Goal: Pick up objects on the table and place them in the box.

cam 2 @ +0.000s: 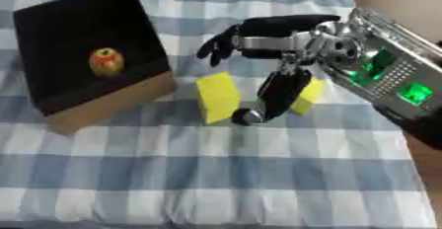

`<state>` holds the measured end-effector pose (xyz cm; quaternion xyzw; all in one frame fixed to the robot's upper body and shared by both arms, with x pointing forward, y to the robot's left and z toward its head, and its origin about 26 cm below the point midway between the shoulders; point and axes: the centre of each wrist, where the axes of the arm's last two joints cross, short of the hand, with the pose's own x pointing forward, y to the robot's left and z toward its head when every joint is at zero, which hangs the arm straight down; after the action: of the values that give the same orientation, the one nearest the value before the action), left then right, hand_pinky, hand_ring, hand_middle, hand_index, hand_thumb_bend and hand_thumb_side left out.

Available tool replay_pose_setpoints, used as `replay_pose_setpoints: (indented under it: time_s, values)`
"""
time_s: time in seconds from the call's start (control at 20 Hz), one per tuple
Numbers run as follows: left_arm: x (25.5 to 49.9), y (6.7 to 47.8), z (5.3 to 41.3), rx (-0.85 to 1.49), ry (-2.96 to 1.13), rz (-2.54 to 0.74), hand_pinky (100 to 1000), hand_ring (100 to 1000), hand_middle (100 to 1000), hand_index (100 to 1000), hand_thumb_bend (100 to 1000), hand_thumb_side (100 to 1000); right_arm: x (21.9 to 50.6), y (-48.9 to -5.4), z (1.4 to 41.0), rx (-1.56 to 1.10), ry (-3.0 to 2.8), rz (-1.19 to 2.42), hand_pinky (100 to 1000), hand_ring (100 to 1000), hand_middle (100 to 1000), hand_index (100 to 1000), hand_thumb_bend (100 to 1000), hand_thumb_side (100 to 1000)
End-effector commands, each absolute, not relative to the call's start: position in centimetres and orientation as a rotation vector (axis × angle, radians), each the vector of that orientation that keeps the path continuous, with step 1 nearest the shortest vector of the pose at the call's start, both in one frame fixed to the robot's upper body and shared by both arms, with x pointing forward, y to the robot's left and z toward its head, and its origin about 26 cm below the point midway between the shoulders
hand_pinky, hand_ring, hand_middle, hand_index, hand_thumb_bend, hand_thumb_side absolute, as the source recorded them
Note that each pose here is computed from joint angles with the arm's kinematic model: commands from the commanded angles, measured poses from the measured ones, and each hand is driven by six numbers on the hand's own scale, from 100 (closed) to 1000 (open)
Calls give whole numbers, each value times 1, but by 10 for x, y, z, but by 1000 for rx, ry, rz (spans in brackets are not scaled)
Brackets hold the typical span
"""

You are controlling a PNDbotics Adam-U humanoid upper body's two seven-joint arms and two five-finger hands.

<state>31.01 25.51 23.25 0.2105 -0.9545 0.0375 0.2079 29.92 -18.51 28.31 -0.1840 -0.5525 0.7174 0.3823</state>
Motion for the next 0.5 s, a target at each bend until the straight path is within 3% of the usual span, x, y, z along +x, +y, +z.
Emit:
replay_pose_setpoints:
  time_s: [0.05, 0.5]
  values:
    - [307, 254, 240, 574, -2688, 100, 761, 833, 746, 813, 470, 682, 296, -182, 290, -539, -1439, 1842, 950, 923, 829, 959, 423, 106]
    - [308, 252, 241, 563, -2693, 103, 761, 834, 746, 813, 469, 683, 295, -176, 285, -551, -1408, 1861, 954, 930, 839, 960, 432, 136]
